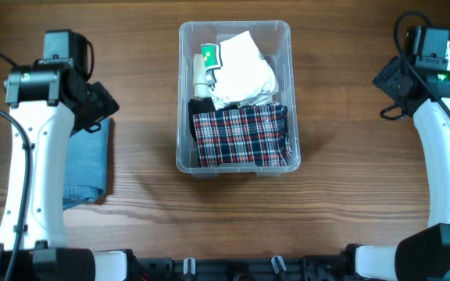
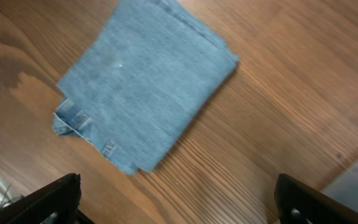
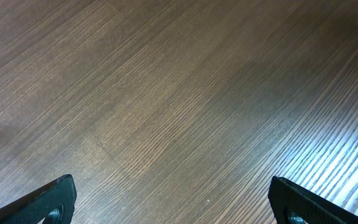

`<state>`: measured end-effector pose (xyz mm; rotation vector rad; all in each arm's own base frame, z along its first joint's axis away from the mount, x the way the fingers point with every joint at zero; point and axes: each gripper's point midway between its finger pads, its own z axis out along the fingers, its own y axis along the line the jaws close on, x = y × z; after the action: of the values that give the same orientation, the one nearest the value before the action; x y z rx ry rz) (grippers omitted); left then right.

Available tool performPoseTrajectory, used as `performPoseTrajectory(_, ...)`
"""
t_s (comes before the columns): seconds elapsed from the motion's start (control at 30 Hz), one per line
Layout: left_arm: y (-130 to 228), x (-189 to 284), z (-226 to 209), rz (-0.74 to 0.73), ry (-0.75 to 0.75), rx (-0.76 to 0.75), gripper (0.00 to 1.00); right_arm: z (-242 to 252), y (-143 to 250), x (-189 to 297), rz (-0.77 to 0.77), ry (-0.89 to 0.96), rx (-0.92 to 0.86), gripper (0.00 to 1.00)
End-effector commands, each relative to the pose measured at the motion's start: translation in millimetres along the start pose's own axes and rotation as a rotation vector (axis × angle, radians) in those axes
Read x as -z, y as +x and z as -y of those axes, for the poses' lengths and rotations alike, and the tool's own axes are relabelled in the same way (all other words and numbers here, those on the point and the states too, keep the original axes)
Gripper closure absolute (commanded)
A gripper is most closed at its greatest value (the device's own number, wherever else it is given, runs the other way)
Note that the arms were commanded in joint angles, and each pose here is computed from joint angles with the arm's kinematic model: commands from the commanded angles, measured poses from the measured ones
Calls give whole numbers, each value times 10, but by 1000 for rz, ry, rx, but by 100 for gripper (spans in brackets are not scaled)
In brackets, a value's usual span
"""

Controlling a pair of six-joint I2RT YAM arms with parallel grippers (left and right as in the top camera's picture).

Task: Pack container
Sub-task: 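Open the left gripper and withdraw it left toward the denim, then lower the left gripper onto the folded blue denim garment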

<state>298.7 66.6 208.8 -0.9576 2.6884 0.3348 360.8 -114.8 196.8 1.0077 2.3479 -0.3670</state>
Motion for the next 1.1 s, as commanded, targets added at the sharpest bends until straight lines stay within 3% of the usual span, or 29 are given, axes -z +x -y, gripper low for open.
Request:
performPoseTrajectory(0.0, -85, -97, -99, -9, -46, -26, 0, 33, 18, -54, -3, 20, -2, 0)
performPoseTrajectory(0.13, -40, -200, -70, -60, -52, -104, 0, 33, 18, -54, -3, 20, -2, 0)
performPoseTrajectory(0.33, -46, -335, -19, -85, -72, -27, 0, 33, 18, -54, -4, 20, -2, 0)
performPoseTrajectory(0.53, 89, -499, -47, -152, -115, -44, 0, 33, 18, -54, -4, 20, -2, 0)
performPoseTrajectory(0.73, 286, -723, -107, -203, -152, -60, 31, 34, 18, -54, -4, 21, -2, 0)
performPoseTrajectory(0.83, 359, -795, -132, -221, -164, -62, 41, 33, 18, -54, -3, 20, -2, 0)
performPoseTrajectory(0.9, 396, -833, -143, -230, -170, -65, 56, 34, 17, -54, -3, 21, -2, 0)
performPoseTrajectory(1.0, 407, -876, -147, -230, -170, -61, 68, 33, 18, -54, -4, 20, -2, 0)
performPoseTrajectory(1.07, 410, -904, -166, -232, -171, -53, 83, 33, 18, -54, -4, 20, -2, 0)
